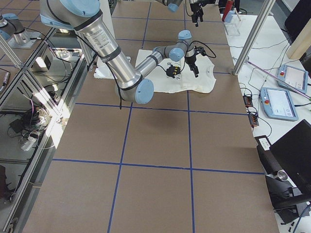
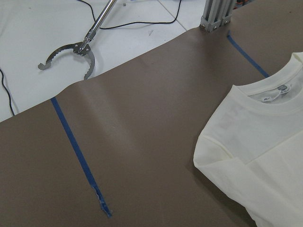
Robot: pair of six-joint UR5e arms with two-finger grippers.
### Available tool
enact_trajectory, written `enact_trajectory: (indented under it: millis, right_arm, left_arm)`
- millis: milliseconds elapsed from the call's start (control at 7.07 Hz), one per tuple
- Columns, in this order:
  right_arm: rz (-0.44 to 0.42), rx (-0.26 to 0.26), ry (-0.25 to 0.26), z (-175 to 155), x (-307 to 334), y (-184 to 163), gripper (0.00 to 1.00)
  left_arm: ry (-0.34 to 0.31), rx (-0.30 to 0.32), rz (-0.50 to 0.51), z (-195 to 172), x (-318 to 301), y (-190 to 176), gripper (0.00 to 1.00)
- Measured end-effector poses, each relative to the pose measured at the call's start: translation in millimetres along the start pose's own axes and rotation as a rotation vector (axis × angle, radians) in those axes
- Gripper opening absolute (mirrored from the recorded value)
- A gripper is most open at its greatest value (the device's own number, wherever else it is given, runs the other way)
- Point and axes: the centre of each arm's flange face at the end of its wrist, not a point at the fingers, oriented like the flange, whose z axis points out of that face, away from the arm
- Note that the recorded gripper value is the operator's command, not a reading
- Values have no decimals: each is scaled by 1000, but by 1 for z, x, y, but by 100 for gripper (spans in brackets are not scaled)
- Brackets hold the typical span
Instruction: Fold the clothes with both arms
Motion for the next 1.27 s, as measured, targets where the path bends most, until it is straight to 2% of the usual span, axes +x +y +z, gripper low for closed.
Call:
enact_trajectory:
  millis: [283, 424, 566, 707, 849, 990, 1273]
  right_arm:
    - [172, -28, -97, -37, -3, 84, 100]
    - [269, -24, -129, -59, -11, 135, 98]
    - [343, -10, -149, -77, -22, 184, 93]
    - [415, -4, -168, -94, -30, 230, 87]
    - [468, -9, -175, -107, -32, 272, 87]
    - [491, -10, -163, -112, -27, 305, 89]
    - [495, -8, -130, -110, -16, 334, 92]
  left_arm:
    - [41, -17, -103, -13, 33, 58, 100]
    - [59, -18, -172, -28, 56, 93, 98]
    - [76, -25, -242, -40, 78, 122, 92]
    - [83, -35, -319, -46, 104, 152, 79]
    - [84, -51, -408, -47, 133, 185, 66]
    - [77, -75, -505, -41, 163, 220, 64]
    - [34, -115, -645, -20, 215, 292, 64]
